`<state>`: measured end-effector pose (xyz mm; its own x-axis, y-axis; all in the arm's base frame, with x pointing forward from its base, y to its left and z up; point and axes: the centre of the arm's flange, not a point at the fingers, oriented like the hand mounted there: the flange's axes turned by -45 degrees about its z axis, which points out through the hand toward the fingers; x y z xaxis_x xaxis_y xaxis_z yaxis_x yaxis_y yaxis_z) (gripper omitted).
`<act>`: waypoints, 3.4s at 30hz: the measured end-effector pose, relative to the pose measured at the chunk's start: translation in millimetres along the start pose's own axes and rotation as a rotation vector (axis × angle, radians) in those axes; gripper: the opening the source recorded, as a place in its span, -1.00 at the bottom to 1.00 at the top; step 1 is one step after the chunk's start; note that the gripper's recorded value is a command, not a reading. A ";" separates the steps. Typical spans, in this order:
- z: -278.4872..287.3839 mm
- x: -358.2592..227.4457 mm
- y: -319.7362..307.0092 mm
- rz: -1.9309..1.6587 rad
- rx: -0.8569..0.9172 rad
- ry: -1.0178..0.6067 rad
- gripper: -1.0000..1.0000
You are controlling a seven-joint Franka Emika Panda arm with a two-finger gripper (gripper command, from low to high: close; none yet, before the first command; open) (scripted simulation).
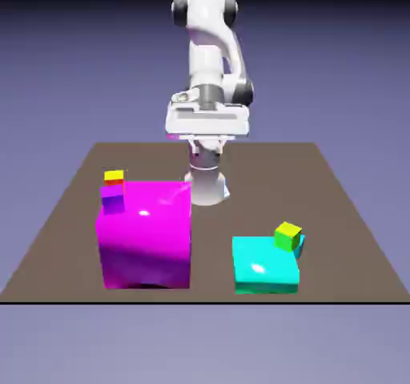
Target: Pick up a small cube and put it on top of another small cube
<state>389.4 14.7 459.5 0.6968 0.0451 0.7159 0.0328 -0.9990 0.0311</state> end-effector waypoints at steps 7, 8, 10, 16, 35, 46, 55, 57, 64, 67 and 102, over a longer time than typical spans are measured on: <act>0.4 0.0 -58.4 0.044 -0.040 0.005 0.00; 1.2 -1.1 -66.7 0.050 -0.046 0.005 0.00; 3.2 -4.3 -83.2 0.063 -0.058 0.005 0.00; 13.0 -20.6 -131.5 0.101 -0.093 0.001 0.00; 68.4 -135.1 -254.4 0.229 -0.203 -0.041 0.00; 98.8 -236.4 -296.3 0.315 -0.262 -0.088 0.00; 124.3 -299.1 -308.3 0.366 -0.288 -0.112 0.00; 142.0 -305.1 -305.3 0.366 -0.287 -0.110 0.00; 150.2 -308.6 -303.3 0.365 -0.287 -0.112 -1.00; 123.3 -298.8 -308.5 0.366 -0.287 -0.113 -1.00; 44.4 -24.4 217.3 1.901 -1.720 -0.082 -1.00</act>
<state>411.3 -203.4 417.8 -0.6354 -0.4453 0.6308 -0.5746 0.8184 -0.0012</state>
